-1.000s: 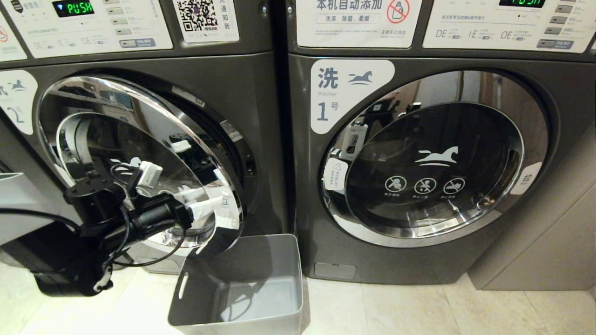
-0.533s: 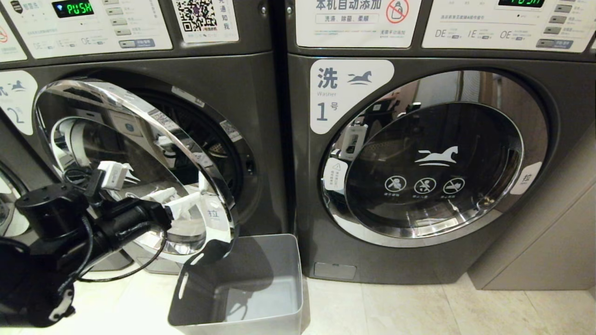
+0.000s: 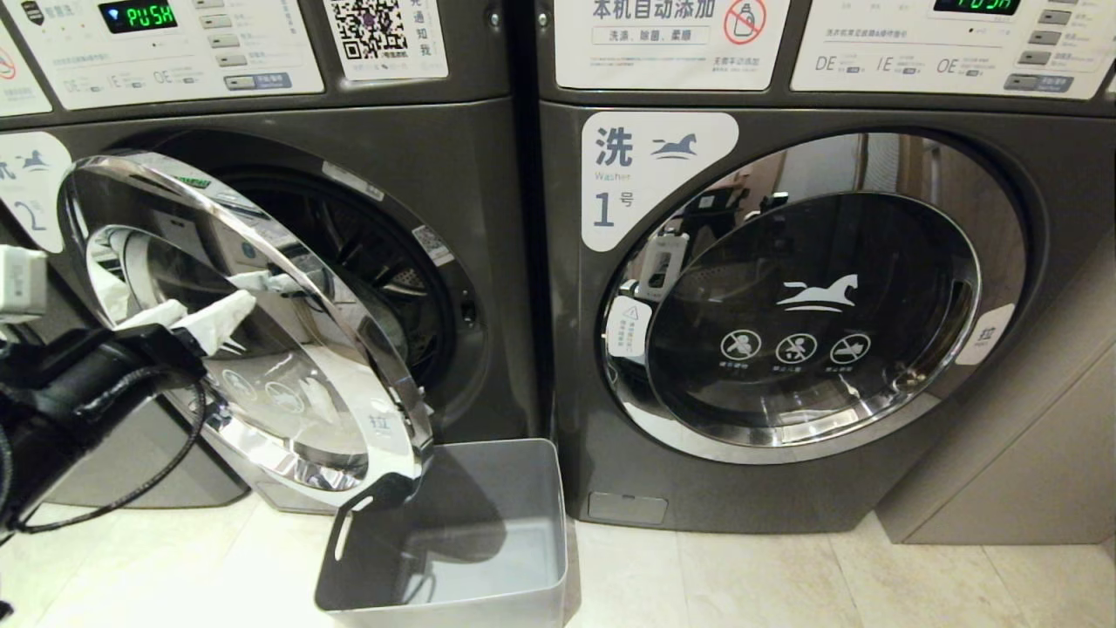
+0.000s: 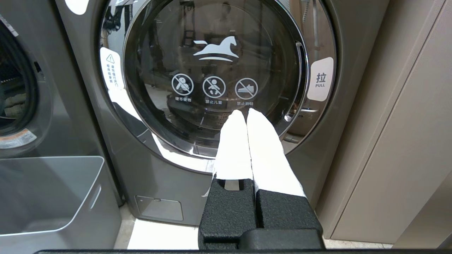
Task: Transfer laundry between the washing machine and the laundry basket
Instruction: Open the lid of the washing machine
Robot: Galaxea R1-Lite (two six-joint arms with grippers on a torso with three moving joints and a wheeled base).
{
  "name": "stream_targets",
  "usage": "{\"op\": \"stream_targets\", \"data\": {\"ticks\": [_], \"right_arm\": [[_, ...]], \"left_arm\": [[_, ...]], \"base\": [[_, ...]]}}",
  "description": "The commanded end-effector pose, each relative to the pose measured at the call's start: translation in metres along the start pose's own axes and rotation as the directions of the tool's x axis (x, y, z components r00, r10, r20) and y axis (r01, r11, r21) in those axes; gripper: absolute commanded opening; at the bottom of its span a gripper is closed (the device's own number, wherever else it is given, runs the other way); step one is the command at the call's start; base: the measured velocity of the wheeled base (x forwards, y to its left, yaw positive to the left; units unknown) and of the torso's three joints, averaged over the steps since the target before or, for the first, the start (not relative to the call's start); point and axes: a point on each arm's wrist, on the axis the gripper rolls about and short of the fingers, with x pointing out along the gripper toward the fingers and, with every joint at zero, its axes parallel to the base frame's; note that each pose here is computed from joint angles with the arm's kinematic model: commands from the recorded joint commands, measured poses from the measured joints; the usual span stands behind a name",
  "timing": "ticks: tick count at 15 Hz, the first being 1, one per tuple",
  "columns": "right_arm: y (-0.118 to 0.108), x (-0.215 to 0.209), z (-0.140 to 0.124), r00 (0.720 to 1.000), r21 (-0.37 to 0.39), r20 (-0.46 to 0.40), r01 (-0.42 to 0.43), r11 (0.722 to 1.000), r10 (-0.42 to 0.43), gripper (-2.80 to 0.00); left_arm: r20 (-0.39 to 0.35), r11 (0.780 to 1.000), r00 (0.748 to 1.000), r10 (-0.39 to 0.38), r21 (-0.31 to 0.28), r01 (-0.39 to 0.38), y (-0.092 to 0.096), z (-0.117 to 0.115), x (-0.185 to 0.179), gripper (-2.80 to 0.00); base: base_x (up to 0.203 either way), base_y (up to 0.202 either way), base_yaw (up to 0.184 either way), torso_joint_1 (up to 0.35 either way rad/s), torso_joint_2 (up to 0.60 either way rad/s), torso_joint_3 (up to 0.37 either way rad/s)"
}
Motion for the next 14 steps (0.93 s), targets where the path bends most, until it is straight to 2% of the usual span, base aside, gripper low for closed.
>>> {"op": "stream_targets", "data": {"ticks": [1,3,6,8,9,12,13,14], "right_arm": [[0.0,0.001,-0.011,0.999,0.0,-0.039,-0.001,1.0,0.001,-2.8],[0.0,0.001,-0.011,0.999,0.0,-0.039,-0.001,1.0,0.001,-2.8],[0.0,0.001,-0.011,0.999,0.0,-0.039,-0.001,1.0,0.001,-2.8],[0.0,0.001,-0.011,0.999,0.0,-0.039,-0.001,1.0,0.001,-2.8],[0.0,0.001,-0.011,0.999,0.0,-0.039,-0.001,1.0,0.001,-2.8],[0.0,0.001,-0.011,0.999,0.0,-0.039,-0.001,1.0,0.001,-2.8],[0.0,0.001,-0.011,0.999,0.0,-0.039,-0.001,1.0,0.001,-2.8],[0.0,0.001,-0.011,0.999,0.0,-0.039,-0.001,1.0,0.001,-2.8]], "left_arm": [[0.133,0.999,0.991,0.021,0.046,-0.027,-0.003,0.035,-0.025,0.0],[0.247,0.995,0.969,0.017,0.088,-0.039,-0.014,0.065,-0.05,0.0],[0.427,0.983,0.904,-0.019,0.175,-0.062,-0.039,0.115,-0.098,0.0],[0.499,0.964,0.865,-0.042,0.246,-0.095,-0.057,0.14,-0.131,0.0],[0.506,0.956,0.86,-0.057,0.277,-0.099,-0.066,0.147,-0.145,0.0],[0.409,0.925,0.907,-0.099,0.374,-0.068,-0.081,0.144,-0.176,0.0],[0.397,0.911,0.911,-0.111,0.408,-0.067,-0.083,0.144,-0.178,0.0],[0.396,0.909,0.911,-0.117,0.412,-0.062,-0.083,0.145,-0.178,0.0]], "base": [[0.0,0.0,0.0,0.0,0.0,0.0],[0.0,0.0,0.0,0.0,0.0,0.0],[0.0,0.0,0.0,0.0,0.0,0.0],[0.0,0.0,0.0,0.0,0.0,0.0],[0.0,0.0,0.0,0.0,0.0,0.0],[0.0,0.0,0.0,0.0,0.0,0.0],[0.0,0.0,0.0,0.0,0.0,0.0],[0.0,0.0,0.0,0.0,0.0,0.0]]}}
